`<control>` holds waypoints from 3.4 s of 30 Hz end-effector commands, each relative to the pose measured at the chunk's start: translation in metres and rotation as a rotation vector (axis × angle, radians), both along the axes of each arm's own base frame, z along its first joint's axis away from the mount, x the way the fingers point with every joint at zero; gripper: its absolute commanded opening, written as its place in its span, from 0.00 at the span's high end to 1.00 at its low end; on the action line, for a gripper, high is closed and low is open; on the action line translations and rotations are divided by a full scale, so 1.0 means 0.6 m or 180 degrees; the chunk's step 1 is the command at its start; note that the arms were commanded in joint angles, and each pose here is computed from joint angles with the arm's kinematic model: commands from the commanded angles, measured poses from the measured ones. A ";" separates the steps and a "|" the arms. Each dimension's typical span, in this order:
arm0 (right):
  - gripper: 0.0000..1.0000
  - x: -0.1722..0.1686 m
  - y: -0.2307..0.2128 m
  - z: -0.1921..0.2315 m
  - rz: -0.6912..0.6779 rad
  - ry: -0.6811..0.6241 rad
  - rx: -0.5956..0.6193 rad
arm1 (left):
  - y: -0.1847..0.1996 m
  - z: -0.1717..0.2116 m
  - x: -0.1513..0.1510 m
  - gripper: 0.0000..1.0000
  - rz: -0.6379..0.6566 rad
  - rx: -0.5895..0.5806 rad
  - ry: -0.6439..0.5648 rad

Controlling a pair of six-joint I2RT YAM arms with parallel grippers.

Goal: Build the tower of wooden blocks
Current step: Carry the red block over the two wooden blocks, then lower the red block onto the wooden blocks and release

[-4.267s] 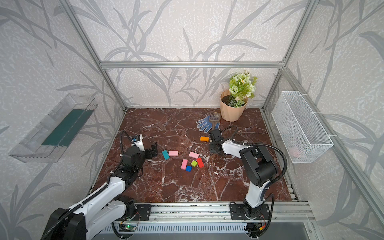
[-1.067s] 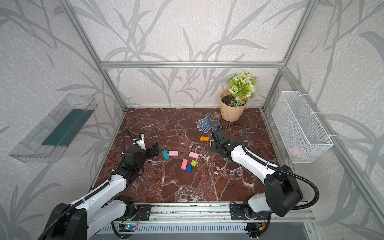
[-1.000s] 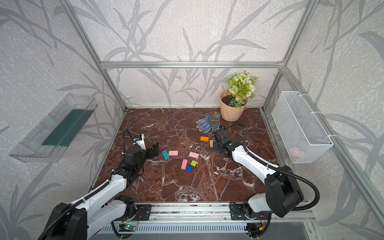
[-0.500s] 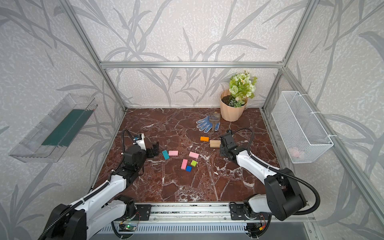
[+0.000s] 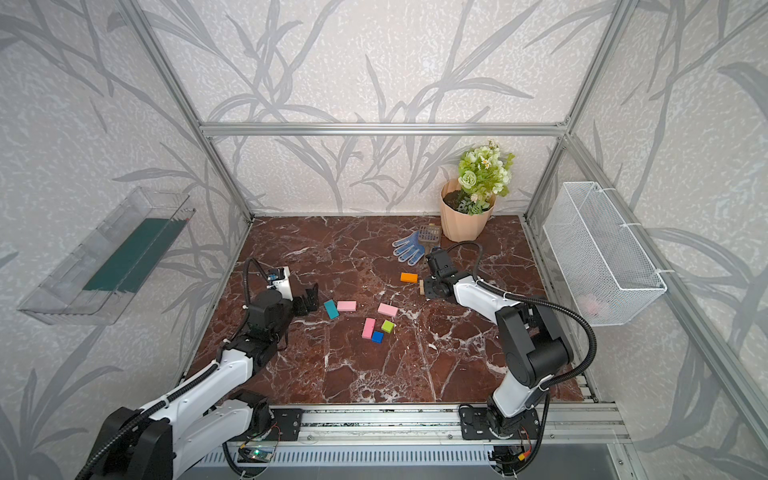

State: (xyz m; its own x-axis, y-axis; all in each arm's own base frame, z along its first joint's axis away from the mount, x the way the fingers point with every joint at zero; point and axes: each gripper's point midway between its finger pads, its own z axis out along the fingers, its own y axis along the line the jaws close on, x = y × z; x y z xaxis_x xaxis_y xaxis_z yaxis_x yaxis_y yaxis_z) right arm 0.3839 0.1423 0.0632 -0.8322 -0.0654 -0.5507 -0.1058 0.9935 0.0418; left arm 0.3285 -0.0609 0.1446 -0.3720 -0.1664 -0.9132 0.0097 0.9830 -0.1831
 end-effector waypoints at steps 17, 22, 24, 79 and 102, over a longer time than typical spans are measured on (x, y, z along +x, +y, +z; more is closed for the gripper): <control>0.96 0.029 -0.003 -0.023 -0.0069 0.0217 -0.0012 | -0.004 0.009 -0.001 0.01 -0.0026 0.0036 -0.0070; 0.96 0.031 -0.007 -0.027 -0.0109 0.0257 0.0087 | -0.005 0.007 0.001 0.01 -0.0032 0.0051 -0.0058; 0.96 0.032 -0.005 -0.027 -0.0104 0.0255 0.0109 | -0.006 0.007 0.001 0.01 -0.0045 0.0054 -0.0051; 0.78 0.038 -0.015 -0.046 -0.0215 0.0468 0.0114 | -0.016 0.005 0.005 0.01 -0.0086 0.0135 -0.0024; 0.52 0.036 -0.010 -0.041 -0.0160 0.0422 0.0178 | -0.019 0.006 0.005 0.01 -0.0098 0.0165 -0.0025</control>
